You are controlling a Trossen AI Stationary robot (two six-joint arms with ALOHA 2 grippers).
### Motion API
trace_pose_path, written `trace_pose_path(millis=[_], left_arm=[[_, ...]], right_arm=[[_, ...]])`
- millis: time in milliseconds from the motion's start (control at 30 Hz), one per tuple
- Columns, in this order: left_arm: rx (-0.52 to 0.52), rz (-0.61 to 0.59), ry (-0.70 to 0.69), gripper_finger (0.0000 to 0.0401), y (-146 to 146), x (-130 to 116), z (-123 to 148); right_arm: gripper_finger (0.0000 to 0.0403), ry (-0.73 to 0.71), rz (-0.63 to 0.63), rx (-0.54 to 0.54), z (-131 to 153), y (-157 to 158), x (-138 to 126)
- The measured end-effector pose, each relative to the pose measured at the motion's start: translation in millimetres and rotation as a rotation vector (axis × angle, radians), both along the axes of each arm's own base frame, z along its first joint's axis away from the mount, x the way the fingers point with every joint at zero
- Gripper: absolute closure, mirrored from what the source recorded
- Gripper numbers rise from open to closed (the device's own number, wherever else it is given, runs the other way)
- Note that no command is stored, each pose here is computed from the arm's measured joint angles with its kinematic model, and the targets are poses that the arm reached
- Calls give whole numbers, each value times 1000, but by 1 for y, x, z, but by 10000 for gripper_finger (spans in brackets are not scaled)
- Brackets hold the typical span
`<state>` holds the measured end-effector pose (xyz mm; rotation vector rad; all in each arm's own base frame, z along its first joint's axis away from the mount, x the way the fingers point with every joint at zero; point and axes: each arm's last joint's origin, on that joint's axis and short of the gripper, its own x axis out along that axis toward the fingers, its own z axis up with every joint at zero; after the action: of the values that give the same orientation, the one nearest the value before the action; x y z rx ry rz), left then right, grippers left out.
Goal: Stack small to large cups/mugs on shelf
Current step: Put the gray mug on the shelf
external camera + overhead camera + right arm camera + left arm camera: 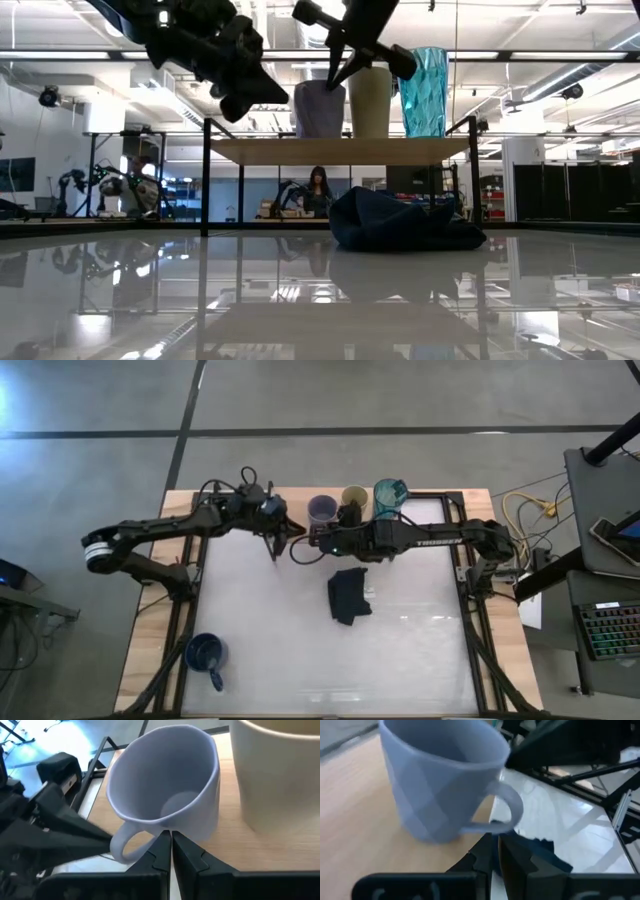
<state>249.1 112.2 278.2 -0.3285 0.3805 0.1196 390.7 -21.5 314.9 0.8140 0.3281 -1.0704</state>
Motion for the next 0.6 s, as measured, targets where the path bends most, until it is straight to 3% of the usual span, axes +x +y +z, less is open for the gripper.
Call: trace_pose_path(millis=[300, 600], left_arm=[[-1, -13, -22, 386, 5, 11, 1], [-69, -37, -58, 386, 9, 23, -5]], right_arm=[[394, 17, 19, 7, 0, -4, 0], [394, 30, 29, -1, -1, -5, 0]])
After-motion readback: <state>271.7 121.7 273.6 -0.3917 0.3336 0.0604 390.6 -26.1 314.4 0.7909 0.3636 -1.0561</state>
